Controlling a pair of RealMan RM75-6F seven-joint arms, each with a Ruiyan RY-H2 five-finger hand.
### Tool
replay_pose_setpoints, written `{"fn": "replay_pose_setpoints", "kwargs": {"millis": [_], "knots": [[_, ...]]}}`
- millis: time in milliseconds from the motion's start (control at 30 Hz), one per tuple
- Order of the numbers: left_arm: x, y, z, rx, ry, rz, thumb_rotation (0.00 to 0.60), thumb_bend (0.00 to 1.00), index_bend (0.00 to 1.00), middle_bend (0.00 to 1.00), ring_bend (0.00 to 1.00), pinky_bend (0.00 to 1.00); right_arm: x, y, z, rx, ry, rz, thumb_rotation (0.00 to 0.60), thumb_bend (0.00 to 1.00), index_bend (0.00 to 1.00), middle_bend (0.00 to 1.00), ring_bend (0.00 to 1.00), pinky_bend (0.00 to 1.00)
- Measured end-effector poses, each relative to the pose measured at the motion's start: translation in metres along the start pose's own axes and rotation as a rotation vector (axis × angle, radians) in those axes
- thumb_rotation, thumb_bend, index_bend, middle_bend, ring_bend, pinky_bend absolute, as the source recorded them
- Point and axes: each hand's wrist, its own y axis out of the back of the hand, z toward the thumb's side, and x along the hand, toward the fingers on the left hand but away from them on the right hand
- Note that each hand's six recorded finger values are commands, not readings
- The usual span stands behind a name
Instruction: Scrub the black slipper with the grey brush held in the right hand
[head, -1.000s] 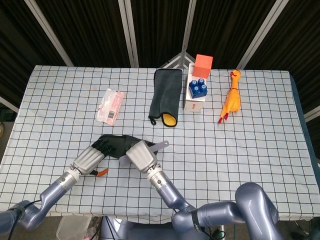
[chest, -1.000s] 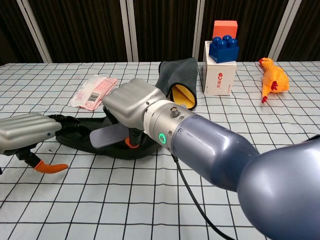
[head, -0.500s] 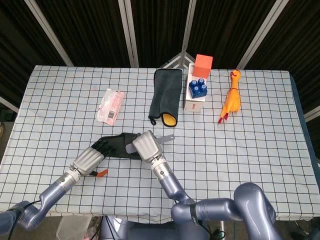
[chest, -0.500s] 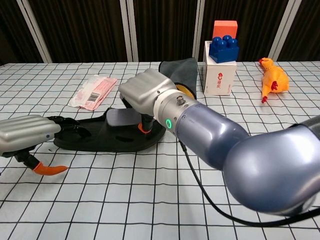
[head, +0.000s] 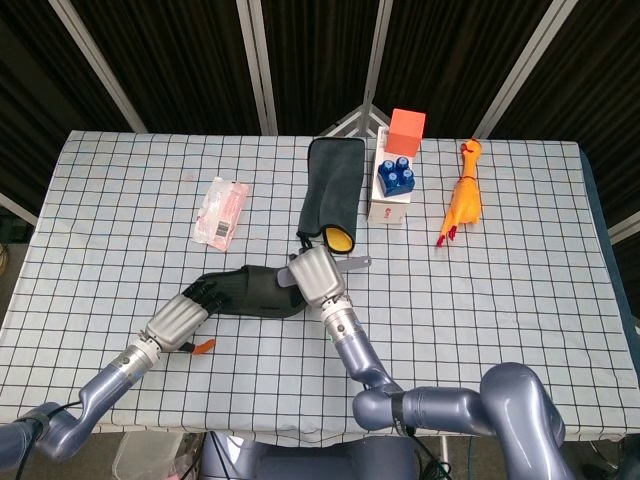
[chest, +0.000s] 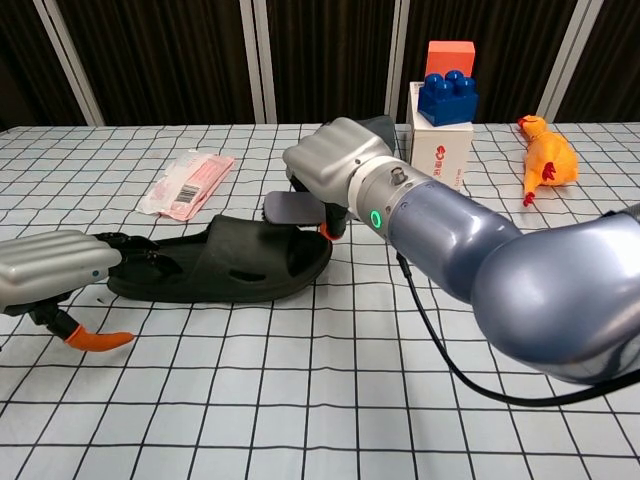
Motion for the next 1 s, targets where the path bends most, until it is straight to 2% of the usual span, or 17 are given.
{"fn": "replay_pose_setpoints", "kwargs": {"millis": [167,333,467,567,767,867,1000], "knots": [[-0.002,0.003,-0.001,-0.005,0.003,0.012,0.401,0.46,0.11,0.15,0.05,0.08,0.003,0.005,-0.012,0.055,-0.021,-0.024,0.6,0.92,0.82,0.69,0.63,0.65],[-0.005,0.01,-0.001,-0.028,-0.002,0.047,0.402,0.46,0.09,0.13,0.05,0.09,0.01,0.007,-0.043,0.12,-0.071,-0.033,0.6,0.92,0.82,0.7,0.63,0.65],[-0.009,0.022,0.0,-0.061,-0.024,0.106,0.401,0.45,0.05,0.04,0.04,0.11,0.019,-0.001,-0.077,0.182,-0.124,-0.008,0.6,0.92,0.82,0.69,0.63,0.65],[-0.013,0.031,0.001,-0.092,-0.046,0.16,0.401,0.44,0.02,0.01,0.04,0.11,0.027,-0.013,-0.103,0.239,-0.16,0.038,0.6,0.92,0.82,0.7,0.63,0.65],[-0.026,0.049,-0.003,-0.144,-0.086,0.259,0.401,0.43,0.0,0.01,0.04,0.11,0.049,-0.043,-0.135,0.377,-0.193,0.184,0.6,0.92,0.82,0.7,0.63,0.65],[-0.034,0.055,-0.007,-0.158,-0.087,0.287,0.403,0.42,0.0,0.01,0.04,0.11,0.062,-0.056,-0.146,0.423,-0.216,0.283,0.6,0.93,0.82,0.7,0.63,0.65],[-0.046,0.058,-0.016,-0.181,-0.069,0.311,0.401,0.42,0.0,0.01,0.04,0.11,0.084,-0.075,-0.157,0.469,-0.248,0.453,0.6,0.97,0.82,0.7,0.63,0.65]]}}
